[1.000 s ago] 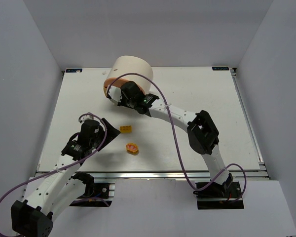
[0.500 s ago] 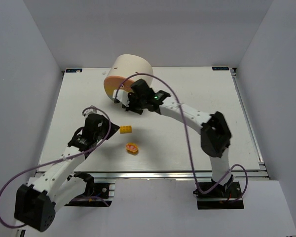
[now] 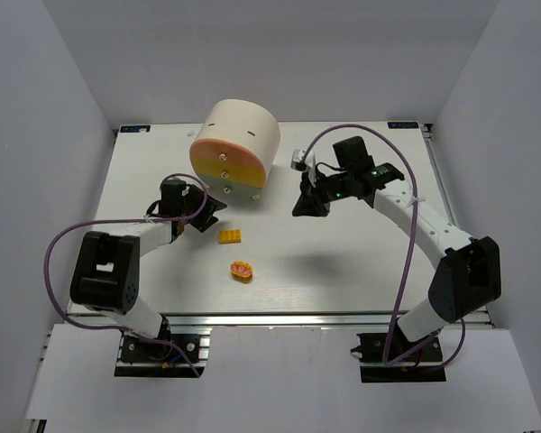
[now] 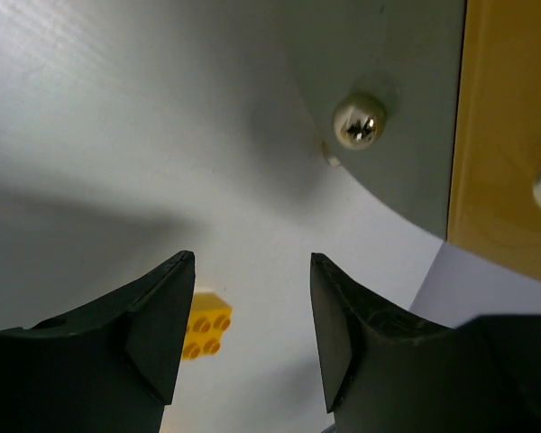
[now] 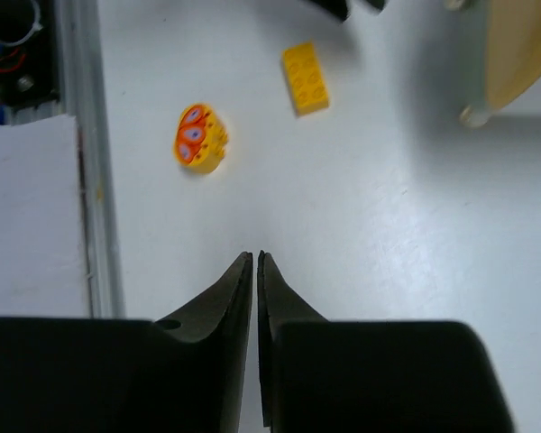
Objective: Sort the legos into containers by color
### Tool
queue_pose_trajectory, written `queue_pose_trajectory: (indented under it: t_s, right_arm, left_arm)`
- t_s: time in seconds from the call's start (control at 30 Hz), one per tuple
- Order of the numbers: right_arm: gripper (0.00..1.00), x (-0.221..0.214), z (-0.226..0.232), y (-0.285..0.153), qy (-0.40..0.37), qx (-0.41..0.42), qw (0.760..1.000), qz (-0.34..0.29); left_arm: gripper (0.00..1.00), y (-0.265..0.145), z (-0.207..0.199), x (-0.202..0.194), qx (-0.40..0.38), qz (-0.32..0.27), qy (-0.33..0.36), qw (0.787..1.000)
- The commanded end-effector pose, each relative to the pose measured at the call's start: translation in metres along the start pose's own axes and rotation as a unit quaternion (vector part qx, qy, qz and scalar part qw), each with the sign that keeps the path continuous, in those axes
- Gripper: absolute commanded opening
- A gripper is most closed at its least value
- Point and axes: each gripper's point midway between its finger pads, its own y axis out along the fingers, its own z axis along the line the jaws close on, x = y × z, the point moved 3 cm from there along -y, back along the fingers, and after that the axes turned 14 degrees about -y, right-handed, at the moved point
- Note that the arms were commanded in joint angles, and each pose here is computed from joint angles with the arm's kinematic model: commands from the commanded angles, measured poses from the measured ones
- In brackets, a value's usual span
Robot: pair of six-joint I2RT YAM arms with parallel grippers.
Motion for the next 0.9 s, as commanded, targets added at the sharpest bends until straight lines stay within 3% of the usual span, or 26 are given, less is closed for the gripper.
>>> queue_pose_trajectory:
  t_s: [0.0,0.27,0.43,0.87]
  right_arm:
    - [0.12,0.008,0.025,-0.014,0.024,0.057,0.996,-0.058]
    - [0.14,-0.005,0.007,-0.027,0.042,0.023,0.997,-0.057]
    - [0.14,-0.010,0.000,-0.031,0.050,0.016,0.997,-0.059]
    - [0.16,-0.017,-0.005,-0.038,0.060,0.007,0.997,-0.055]
  left_arm:
    - [0.64,0.008,-0.049,0.009,-0.100,0.031,-0.001,0.995]
    - [0.57,0.033,-0.069,0.020,-0.148,0.067,0.000,0.987]
    - [0.46,0.041,-0.063,0.018,-0.164,0.074,-0.021,0.983]
    - [0.44,0.057,-0.058,0.023,-0.179,0.061,-0.038,0.981]
